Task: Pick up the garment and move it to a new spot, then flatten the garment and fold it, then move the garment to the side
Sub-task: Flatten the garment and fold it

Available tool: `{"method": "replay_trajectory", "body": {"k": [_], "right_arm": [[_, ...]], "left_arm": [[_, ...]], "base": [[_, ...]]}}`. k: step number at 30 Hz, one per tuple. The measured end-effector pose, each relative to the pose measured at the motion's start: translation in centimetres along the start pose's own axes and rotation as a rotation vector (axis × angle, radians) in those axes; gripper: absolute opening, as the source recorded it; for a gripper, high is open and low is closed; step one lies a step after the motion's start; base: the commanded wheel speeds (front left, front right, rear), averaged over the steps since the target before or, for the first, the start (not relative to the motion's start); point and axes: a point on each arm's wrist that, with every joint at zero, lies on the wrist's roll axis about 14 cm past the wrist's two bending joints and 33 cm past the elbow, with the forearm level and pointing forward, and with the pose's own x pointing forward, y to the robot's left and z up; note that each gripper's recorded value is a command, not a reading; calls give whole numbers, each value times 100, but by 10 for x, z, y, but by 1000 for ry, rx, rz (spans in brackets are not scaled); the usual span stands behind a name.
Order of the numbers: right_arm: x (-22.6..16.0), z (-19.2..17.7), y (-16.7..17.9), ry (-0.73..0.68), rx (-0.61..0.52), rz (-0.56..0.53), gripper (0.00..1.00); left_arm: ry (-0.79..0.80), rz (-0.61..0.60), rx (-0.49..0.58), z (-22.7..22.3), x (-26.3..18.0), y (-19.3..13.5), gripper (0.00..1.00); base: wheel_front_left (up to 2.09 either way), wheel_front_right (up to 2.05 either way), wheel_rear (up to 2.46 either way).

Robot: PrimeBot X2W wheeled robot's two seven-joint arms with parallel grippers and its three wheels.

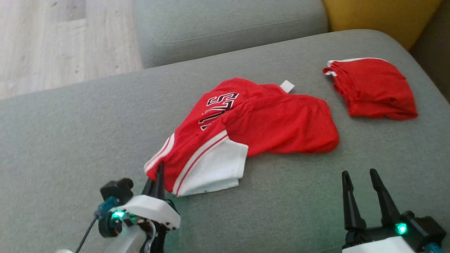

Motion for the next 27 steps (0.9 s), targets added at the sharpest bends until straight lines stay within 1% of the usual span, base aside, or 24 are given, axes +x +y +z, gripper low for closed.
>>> {"method": "replay_trajectory", "body": {"k": [1,4,5,6,9,12,14,15,18,19,23,24,25,26,27], "right_arm": [[2,-2,3,6,-2,11,100],[6,-6,12,21,0,41,100],[7,-7,13,23,-1,46,100],[8,-7,14,25,-1,50,100],[11,-9,20,29,0,71,100],[12,-8,25,27,-6,91,100],[13,-7,27,23,-6,100,100],[13,-7,28,21,-6,102,100],[13,-6,29,19,-6,105,100],[13,-6,29,19,-6,104,100],[13,-9,27,30,-12,100,100],[13,-11,27,36,-16,99,100],[14,-12,26,42,-16,95,100],[14,-14,25,48,-16,91,100],[15,-16,24,55,-17,89,100]], "left_arm": [[-15,7,13,4,0,3,0],[-40,8,102,10,-1,4,0],[-53,4,117,12,-1,1,47],[-69,5,142,16,-1,-1,100],[-130,9,222,31,-2,-8,100],[-211,12,338,51,-8,-16,100],[-258,26,378,61,-15,-17,100],[-262,27,394,59,-19,-17,100],[-213,51,464,33,-34,-8,100],[-197,64,493,25,-38,-3,100],[-110,154,537,-5,-52,24,100],[-99,159,557,-8,-53,27,100],[-102,143,571,-8,-52,23,100],[-110,92,576,-8,-48,12,100],[-116,15,581,-8,-45,-5,100]], "base": [[0,0,0],[0,0,0],[0,0,0],[0,0,0],[0,0,0],[0,0,0],[0,0,0],[0,0,0],[0,0,0],[0,0,0],[0,0,0],[0,0,0],[0,0,0],[0,0,0],[0,0,0]]}}
